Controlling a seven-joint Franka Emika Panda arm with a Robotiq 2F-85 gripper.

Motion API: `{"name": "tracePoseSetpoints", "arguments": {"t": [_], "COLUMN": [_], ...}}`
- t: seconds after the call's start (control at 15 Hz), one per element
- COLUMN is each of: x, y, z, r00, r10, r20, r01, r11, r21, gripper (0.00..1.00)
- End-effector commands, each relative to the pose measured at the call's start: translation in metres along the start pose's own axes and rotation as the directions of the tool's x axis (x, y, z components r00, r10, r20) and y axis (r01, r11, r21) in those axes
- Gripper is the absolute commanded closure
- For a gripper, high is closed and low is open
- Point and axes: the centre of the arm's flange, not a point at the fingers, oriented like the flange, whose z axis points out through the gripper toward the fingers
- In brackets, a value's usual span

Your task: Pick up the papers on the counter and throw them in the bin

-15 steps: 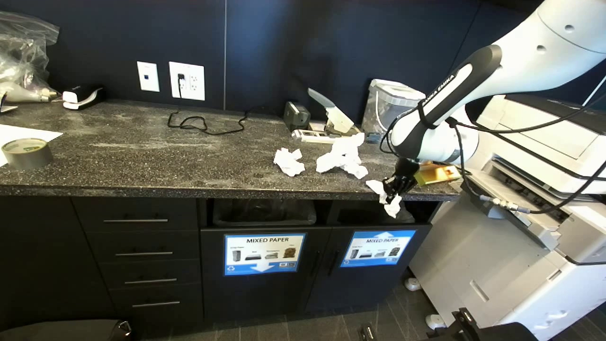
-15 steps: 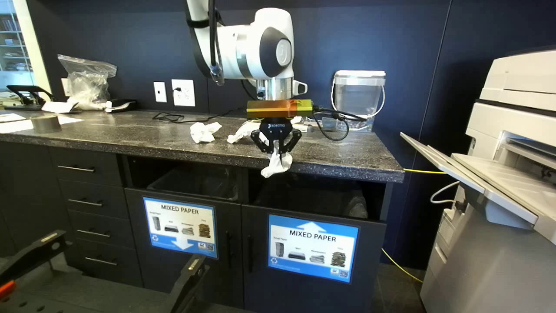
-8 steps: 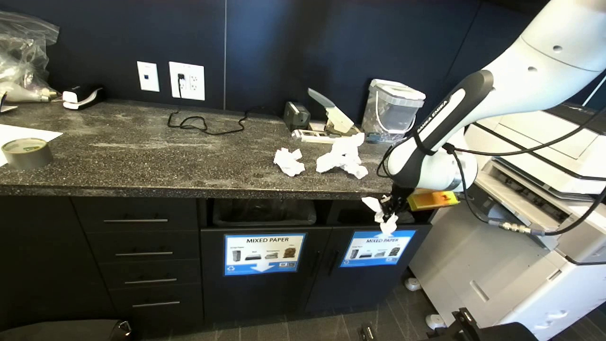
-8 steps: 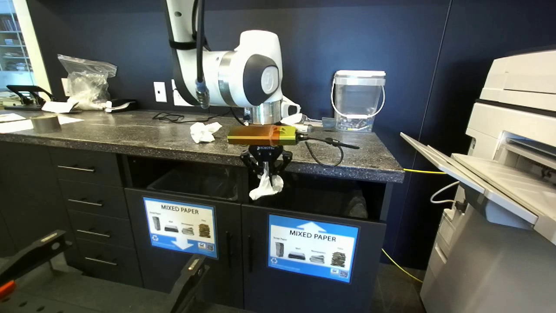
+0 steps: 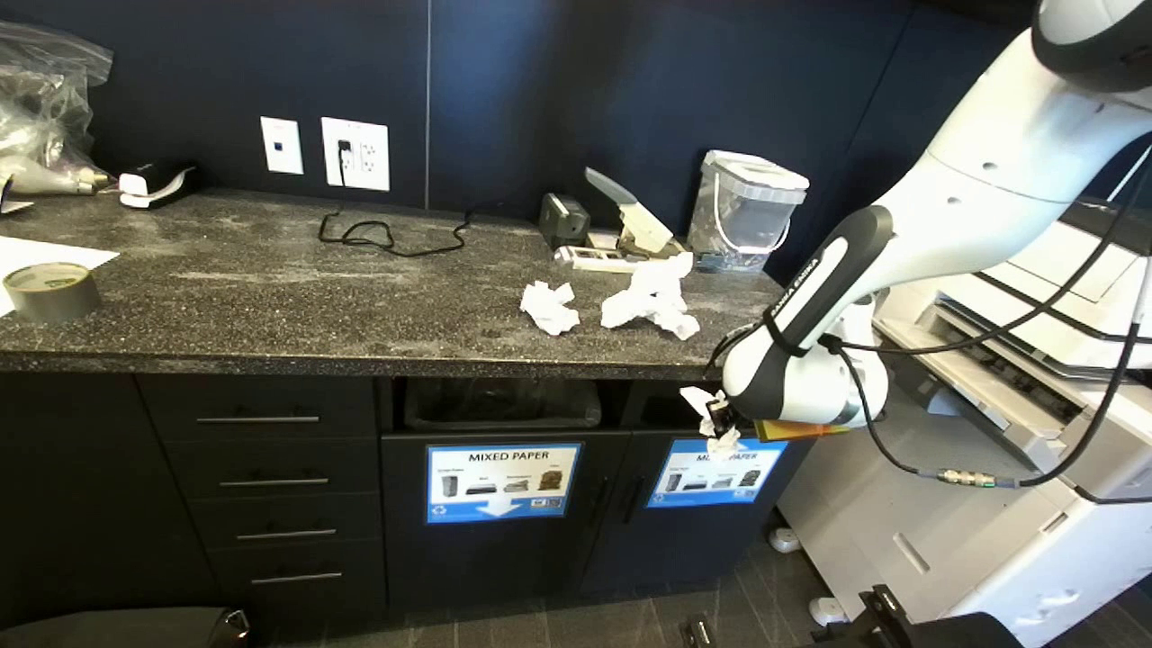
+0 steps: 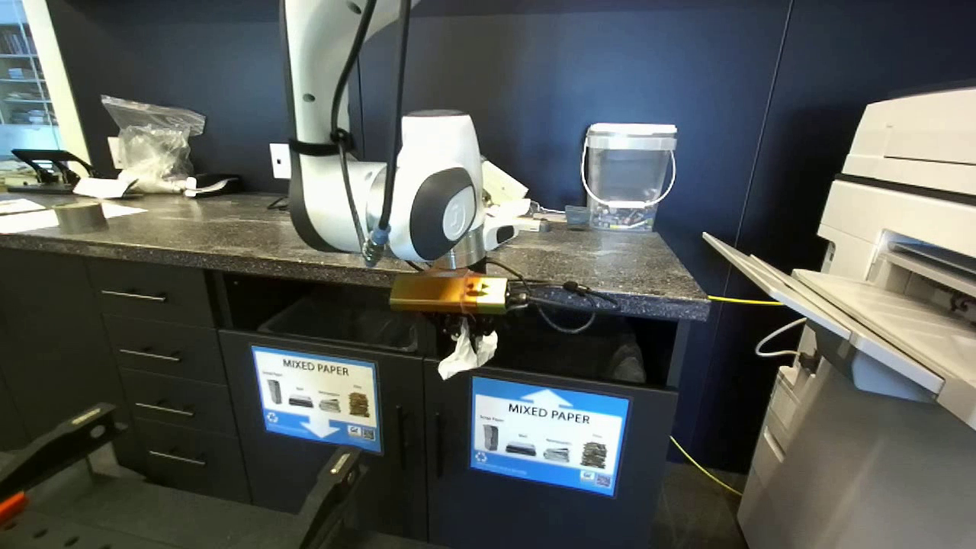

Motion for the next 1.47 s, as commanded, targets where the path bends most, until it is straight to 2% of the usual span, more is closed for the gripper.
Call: {"name": "tracePoseSetpoints", "arguments": {"t": [0.0,0.47,0.73,1.07,1.4], "x": [0.001,0.011,0.000,-0.023,-0.017], "y": [-0.001,0.001,0.002,0.007,0.027], "z": [0.023,0.041,0.057,0.080,0.096], "r00": [0.995,0.960,0.932,0.876,0.820], "r10": [0.016,-0.002,0.008,0.062,0.089], "r20": [-0.098,-0.280,-0.363,-0.478,-0.565], "r01": [-0.016,-0.003,-0.013,-0.056,-0.074], "r11": [1.000,1.000,1.000,0.998,0.996], "r21": [-0.002,-0.015,-0.010,0.027,0.050], "gripper": [0.86,0.86,0.86,0.86,0.86]}}
